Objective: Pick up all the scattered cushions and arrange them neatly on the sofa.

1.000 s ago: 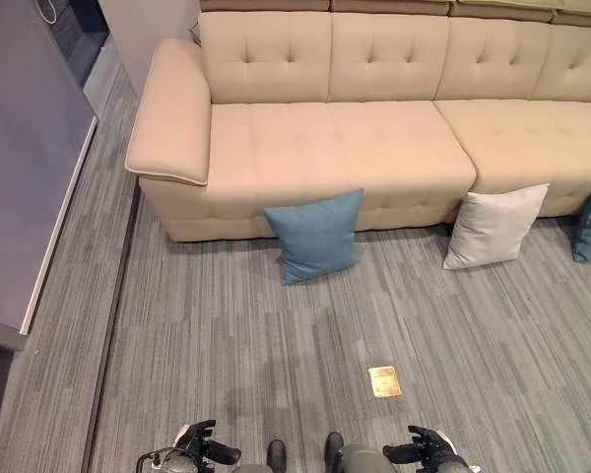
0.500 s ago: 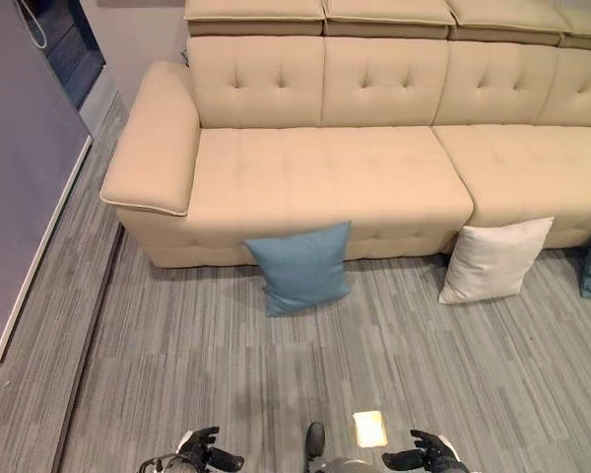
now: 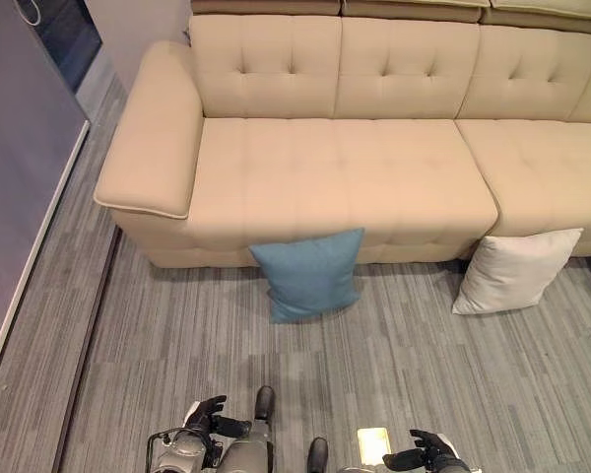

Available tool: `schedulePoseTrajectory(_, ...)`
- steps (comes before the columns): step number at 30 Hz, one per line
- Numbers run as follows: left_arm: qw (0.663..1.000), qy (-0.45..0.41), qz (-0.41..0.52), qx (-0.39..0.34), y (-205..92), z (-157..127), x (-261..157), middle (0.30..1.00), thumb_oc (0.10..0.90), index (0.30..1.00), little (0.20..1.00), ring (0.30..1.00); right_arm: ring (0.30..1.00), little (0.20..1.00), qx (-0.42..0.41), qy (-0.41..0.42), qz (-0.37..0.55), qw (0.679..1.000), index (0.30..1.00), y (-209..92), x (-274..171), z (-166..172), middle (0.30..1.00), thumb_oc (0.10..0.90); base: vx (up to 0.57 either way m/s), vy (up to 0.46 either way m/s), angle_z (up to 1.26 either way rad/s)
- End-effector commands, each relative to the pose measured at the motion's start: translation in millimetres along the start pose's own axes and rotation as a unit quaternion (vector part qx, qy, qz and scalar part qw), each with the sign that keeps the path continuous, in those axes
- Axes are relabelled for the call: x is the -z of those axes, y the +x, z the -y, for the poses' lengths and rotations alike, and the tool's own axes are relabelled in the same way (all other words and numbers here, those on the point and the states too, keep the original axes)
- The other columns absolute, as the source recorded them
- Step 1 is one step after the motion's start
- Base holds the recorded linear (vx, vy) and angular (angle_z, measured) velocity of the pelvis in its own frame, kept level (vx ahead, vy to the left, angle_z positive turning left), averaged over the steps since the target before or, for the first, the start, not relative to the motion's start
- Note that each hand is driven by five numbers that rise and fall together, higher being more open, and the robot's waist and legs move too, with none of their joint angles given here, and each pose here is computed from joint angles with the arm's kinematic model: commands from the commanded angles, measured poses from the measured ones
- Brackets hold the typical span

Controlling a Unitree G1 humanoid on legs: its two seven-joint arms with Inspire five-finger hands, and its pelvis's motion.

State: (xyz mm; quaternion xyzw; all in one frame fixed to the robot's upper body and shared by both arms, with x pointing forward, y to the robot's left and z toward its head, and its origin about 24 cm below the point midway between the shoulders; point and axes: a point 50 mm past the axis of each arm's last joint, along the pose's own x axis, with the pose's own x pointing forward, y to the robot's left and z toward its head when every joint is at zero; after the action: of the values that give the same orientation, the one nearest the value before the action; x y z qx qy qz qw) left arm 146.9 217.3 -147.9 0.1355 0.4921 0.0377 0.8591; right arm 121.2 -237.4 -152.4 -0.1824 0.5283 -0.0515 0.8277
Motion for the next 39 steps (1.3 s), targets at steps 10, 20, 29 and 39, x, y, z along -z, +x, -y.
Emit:
schedulePoseTrajectory(10,0.999,0.046,-0.018,-0.021,-3,-18,16,0.9,0.8,0.9,0.9,0.9,0.9,0.9,0.012,-0.019,0.066,0.998,0.9,2,-33,6,0.9,0.8,0.15,0.089,-0.16)
schedulePoseTrajectory(20,0.998,0.04,-0.034,-0.023,-4,-16,24,0.9,0.8,0.9,0.9,0.9,0.9,0.9,0.023,-0.031,0.054,0.998,0.9,3,-29,13,0.9,0.8,0.21,-0.133,0.1)
schedulePoseTrajectory(29,0.999,0.032,-0.007,-0.001,-1,-4,8,0.9,0.8,0.9,0.9,0.9,0.9,0.9,0.031,-0.007,0.047,0.998,0.9,2,-21,19,0.9,0.8,0.13,-0.21,0.41)
schedulePoseTrajectory(39,0.998,0.058,-0.003,0.002,-1,-3,5,0.9,0.8,0.9,0.9,0.9,0.9,0.9,0.029,-0.01,0.027,0.999,0.9,1,-10,19,0.9,0.8,0.12,-0.014,0.33)
